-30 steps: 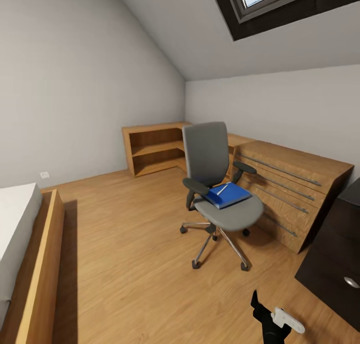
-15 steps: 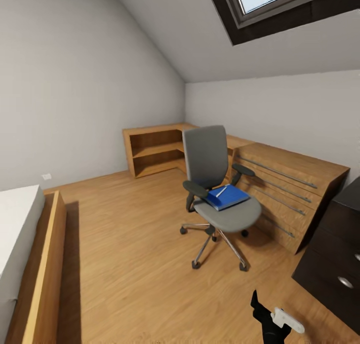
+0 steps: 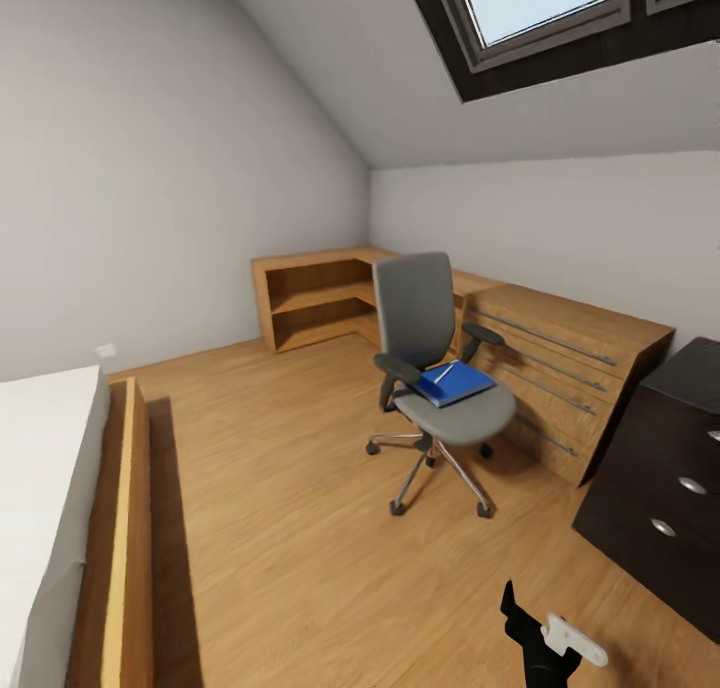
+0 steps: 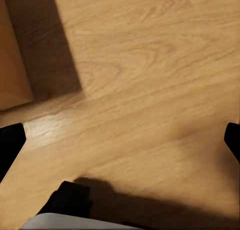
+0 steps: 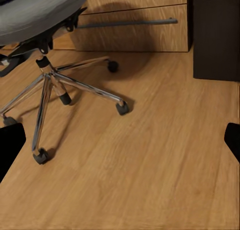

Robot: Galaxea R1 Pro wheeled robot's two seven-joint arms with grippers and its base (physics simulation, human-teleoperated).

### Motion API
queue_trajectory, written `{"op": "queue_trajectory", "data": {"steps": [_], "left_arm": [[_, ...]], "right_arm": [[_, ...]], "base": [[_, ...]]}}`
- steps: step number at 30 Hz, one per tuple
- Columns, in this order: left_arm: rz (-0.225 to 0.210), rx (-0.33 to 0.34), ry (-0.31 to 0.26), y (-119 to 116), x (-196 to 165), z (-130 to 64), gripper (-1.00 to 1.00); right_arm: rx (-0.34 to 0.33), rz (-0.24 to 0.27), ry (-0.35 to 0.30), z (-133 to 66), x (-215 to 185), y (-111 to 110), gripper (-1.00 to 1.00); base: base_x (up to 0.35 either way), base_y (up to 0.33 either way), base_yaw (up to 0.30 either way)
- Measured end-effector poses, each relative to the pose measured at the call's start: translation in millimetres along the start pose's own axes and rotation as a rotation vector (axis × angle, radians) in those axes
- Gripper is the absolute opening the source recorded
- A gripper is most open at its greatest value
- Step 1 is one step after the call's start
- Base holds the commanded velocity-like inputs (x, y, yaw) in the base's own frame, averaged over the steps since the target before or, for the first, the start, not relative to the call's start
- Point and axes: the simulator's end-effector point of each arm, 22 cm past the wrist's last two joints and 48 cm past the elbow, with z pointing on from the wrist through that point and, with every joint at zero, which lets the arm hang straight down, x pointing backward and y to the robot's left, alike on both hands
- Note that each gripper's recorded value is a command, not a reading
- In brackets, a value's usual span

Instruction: In the bedroom, organize the workspace by keeping the computer under the desk, ensuring the monitor is on the desk, placing the keyboard on the desk next to the monitor, placing the mouse on the desk next to the keyboard, moving the folder from the swivel chair onto the desk next to the mouse, stacking the notebook on top of the folder with the pen on top of the notebook, and positioning the swivel chair next to the desk.

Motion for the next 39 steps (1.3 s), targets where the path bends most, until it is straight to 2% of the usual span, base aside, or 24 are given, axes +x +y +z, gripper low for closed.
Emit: {"op": "queue_trajectory", "data": {"steps": [18,27,39], "left_arm": [[0.001,-0.005,0.018,-0.7,-14.0,-27.6,1.00],[-0.007,-0.013,-0.040,0.6,-30.4,-41.4,1.00],[-0.007,-0.020,-0.043,1.5,-38.8,-59.5,1.00]], "right_arm": [[0.005,-0.009,0.020,-8.3,-23.1,8.8,1.00],[0.007,-0.013,0.062,-12.6,-27.2,11.9,1.00],[0.010,-0.017,0.098,-19.4,-36.3,16.3,1.00]], "base": [[-0.281,0.198,-0.180],[-0.262,0.195,-0.186],[-0.060,0.050,-0.190]]}}
